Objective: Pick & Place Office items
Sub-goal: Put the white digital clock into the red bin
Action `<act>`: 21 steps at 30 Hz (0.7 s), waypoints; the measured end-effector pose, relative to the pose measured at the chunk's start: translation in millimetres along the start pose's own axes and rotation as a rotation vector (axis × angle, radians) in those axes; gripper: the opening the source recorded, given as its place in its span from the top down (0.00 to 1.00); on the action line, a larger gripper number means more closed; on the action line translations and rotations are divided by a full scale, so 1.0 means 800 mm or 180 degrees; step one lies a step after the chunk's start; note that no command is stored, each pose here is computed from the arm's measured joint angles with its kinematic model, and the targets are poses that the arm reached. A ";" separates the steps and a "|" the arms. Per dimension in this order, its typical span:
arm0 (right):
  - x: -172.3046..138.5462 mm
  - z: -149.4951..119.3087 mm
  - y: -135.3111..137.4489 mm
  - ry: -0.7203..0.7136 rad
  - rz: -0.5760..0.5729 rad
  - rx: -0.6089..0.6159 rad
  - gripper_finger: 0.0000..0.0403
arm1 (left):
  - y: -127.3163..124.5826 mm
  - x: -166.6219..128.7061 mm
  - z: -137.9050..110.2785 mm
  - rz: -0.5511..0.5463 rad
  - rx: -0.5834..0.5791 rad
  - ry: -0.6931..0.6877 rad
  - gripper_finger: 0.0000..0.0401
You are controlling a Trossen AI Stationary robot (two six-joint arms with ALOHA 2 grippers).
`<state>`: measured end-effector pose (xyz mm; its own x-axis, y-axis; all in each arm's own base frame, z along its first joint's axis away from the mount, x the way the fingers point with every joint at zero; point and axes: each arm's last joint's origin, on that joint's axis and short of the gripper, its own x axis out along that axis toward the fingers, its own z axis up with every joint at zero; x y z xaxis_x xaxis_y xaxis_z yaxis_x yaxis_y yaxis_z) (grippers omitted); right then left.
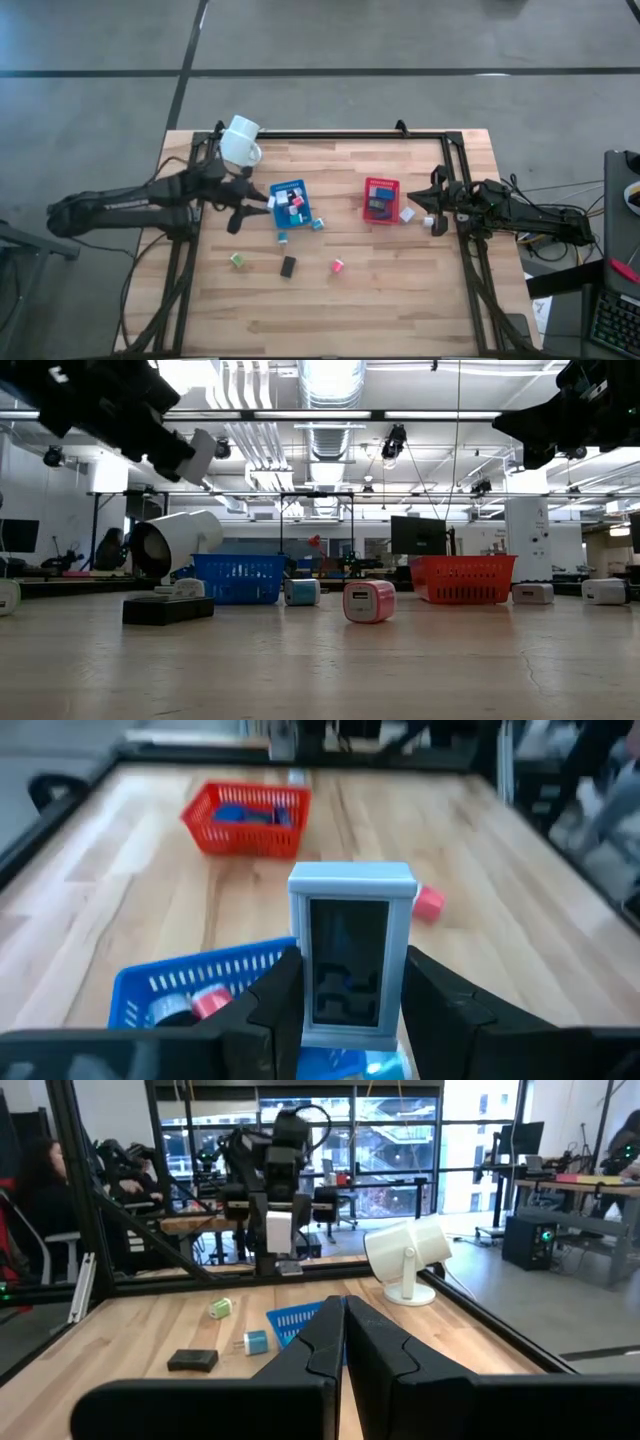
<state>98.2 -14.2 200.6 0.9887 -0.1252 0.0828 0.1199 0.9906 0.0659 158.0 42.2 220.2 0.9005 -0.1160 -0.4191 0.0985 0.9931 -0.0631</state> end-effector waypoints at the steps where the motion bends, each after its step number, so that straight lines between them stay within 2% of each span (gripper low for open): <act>1: 0.000 0.000 0.000 0.0000 -0.0001 -0.0001 0.98 | -0.001 -0.001 -0.007 0.0010 -0.0019 -0.0084 0.66; 9: 0.000 0.000 0.000 -0.0001 -0.0002 -0.0001 0.98 | -0.007 -0.002 -0.055 0.0134 -0.0197 -0.0334 0.66; 14: 0.000 0.000 0.000 -0.0001 -0.0001 0.0000 0.98 | -0.007 -0.002 -0.063 0.0174 -0.0303 -0.0349 0.66; 17: 0.000 0.000 0.000 -0.0002 -0.0002 -0.0001 0.98 | -0.006 -0.004 -0.050 0.0255 -0.0346 -0.0427 0.66; 21: 0.000 0.000 0.000 -0.0007 -0.0002 -0.0001 0.98 | 0.000 -0.010 -0.003 0.0415 -0.0303 -0.0645 0.66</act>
<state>98.2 -14.2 200.8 0.9884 -0.1260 0.0850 0.1206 0.9905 0.0657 149.6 42.7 221.6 0.9704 0.0278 -0.2399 -0.0556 0.9924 -0.1097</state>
